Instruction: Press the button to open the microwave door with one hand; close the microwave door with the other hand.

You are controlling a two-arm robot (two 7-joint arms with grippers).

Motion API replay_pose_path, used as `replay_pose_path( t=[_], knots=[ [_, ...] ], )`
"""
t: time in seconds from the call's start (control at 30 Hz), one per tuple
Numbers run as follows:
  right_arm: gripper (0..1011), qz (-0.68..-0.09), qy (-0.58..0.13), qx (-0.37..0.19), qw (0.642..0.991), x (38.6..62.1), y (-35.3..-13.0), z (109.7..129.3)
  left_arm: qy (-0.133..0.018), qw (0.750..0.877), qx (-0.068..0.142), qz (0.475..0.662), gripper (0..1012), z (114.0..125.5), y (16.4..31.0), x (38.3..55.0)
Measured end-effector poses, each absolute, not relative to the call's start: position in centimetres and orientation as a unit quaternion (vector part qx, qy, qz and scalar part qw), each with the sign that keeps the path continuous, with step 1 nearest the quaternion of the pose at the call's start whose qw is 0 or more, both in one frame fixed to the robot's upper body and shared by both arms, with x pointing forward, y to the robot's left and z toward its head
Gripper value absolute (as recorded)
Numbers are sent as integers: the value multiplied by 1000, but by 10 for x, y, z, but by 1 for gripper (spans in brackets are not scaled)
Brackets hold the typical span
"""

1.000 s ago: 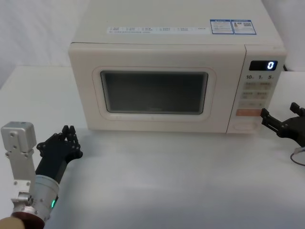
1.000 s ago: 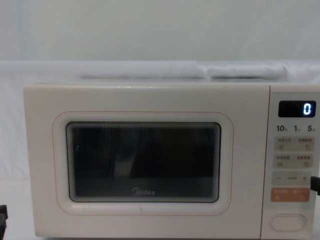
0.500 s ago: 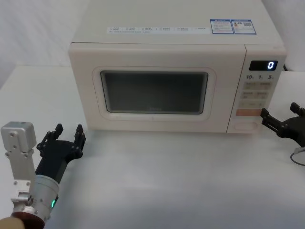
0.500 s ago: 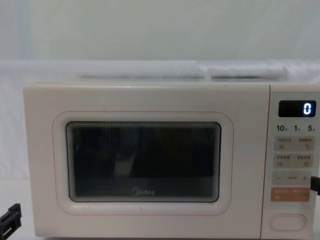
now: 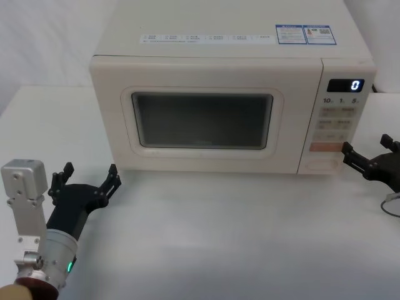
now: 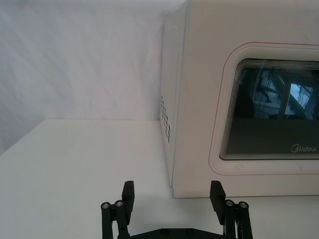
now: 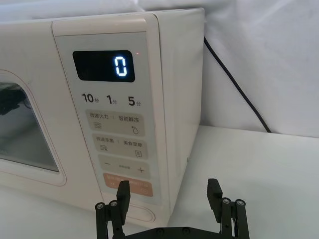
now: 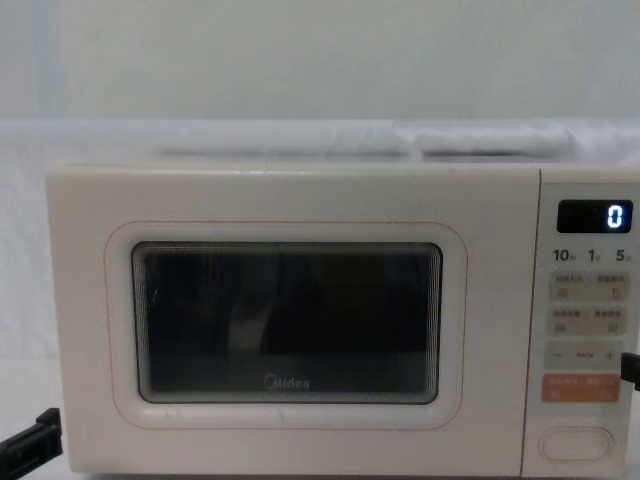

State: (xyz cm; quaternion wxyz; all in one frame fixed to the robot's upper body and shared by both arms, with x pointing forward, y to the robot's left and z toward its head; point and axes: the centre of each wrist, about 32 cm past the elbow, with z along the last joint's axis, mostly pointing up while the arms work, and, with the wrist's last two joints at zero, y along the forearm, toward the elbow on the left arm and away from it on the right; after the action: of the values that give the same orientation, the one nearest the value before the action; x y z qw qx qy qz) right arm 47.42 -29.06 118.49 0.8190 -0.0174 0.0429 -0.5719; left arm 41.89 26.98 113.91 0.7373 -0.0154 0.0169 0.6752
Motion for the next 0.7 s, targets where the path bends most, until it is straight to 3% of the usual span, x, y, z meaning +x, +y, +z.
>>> replay_pose_path(
  t=[0.7],
  knots=[
    [1002, -572, 43, -17, 819, 474, -291, 1185, 17, 737, -15, 675, 1001, 1139, 270, 419]
  ],
)
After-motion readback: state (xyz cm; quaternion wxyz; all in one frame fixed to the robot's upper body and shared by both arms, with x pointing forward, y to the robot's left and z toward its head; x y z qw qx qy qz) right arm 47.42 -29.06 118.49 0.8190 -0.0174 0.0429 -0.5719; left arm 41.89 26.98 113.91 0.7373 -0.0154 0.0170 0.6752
